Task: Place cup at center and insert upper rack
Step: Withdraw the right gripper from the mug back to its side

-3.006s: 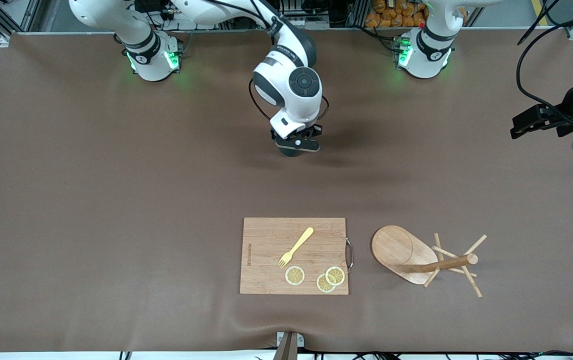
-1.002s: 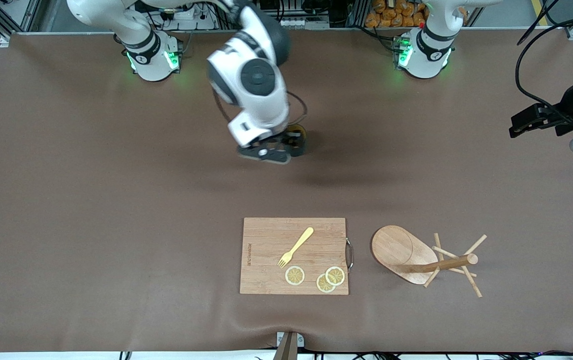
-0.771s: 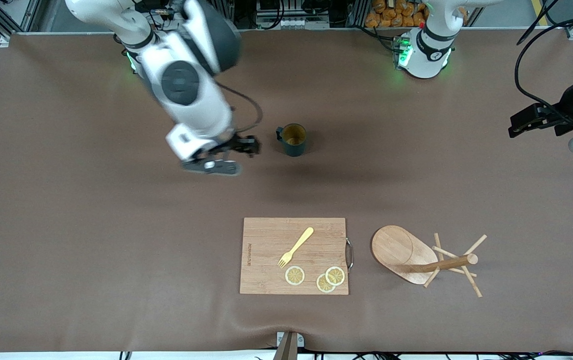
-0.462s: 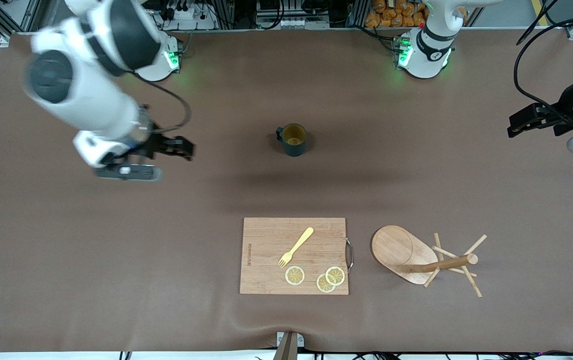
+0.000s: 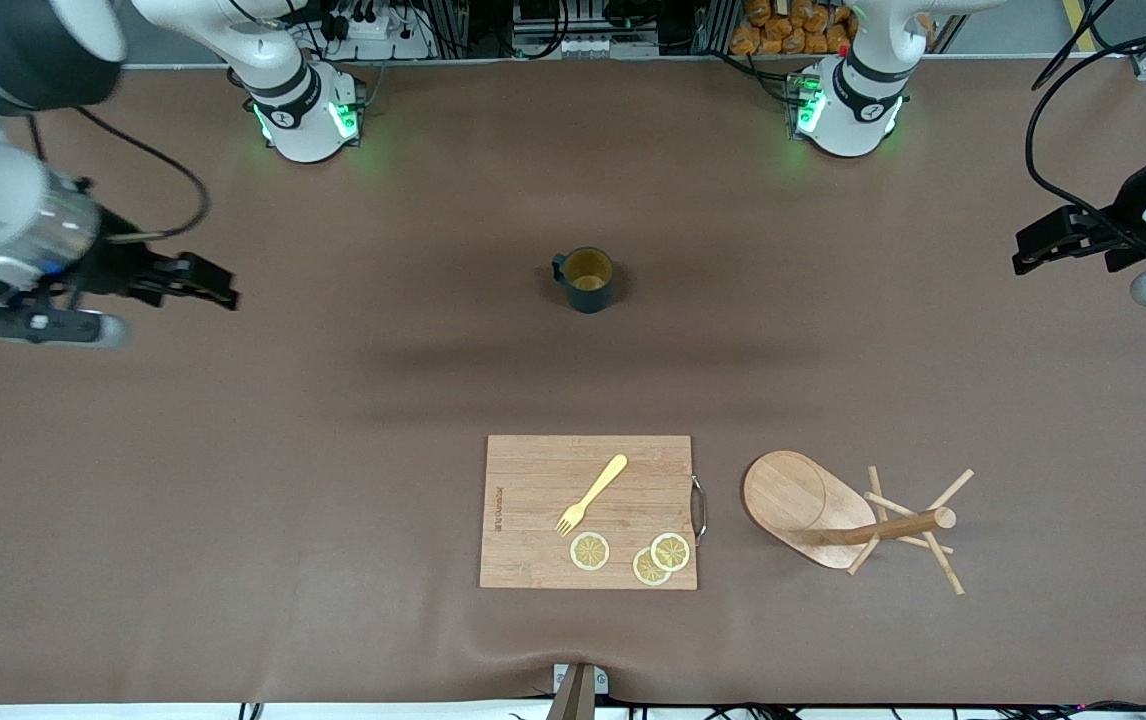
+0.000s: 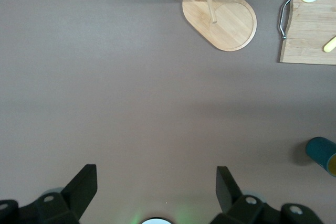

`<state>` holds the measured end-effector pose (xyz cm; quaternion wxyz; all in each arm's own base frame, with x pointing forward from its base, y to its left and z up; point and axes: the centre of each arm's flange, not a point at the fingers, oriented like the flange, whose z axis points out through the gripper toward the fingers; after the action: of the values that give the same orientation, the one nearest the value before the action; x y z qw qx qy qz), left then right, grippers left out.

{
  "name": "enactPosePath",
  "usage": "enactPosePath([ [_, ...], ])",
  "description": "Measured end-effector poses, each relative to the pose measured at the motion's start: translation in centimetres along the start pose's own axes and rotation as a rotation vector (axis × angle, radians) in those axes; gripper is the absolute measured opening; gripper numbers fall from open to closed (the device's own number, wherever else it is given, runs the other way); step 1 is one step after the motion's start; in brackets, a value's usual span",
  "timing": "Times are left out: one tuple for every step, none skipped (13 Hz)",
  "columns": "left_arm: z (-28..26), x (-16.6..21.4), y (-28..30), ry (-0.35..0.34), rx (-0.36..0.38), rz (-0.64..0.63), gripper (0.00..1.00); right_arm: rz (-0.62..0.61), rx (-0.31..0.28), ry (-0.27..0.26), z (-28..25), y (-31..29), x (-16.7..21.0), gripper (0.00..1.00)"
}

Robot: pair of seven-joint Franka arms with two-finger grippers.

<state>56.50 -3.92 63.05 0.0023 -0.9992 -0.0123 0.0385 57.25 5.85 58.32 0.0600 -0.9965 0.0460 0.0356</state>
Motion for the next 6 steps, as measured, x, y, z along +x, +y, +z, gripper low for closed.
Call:
enactPosePath([
  [0.0,0.0,0.1,0.000,0.000,0.001,1.00,0.008,0.003,0.004,-0.3,2.0,0.0,1.00],
  [0.0,0.0,0.3,0.000,0.000,0.005,1.00,0.013,0.005,0.005,-0.5,3.1,0.0,1.00],
  [0.0,-0.1,0.5,-0.001,0.000,0.009,1.00,0.010,0.005,0.005,-0.5,3.5,0.0,1.00],
  [0.0,-0.1,0.5,-0.003,0.001,0.010,1.00,0.005,-0.001,0.004,-0.4,3.6,0.0,1.00],
  [0.0,-0.1,0.5,-0.004,0.001,0.010,1.00,-0.001,-0.021,0.004,-0.3,3.6,-0.1,1.00],
  [0.0,-0.1,0.6,-0.005,0.001,0.010,1.00,-0.005,-0.044,0.007,-0.3,3.7,-0.1,1.00],
])
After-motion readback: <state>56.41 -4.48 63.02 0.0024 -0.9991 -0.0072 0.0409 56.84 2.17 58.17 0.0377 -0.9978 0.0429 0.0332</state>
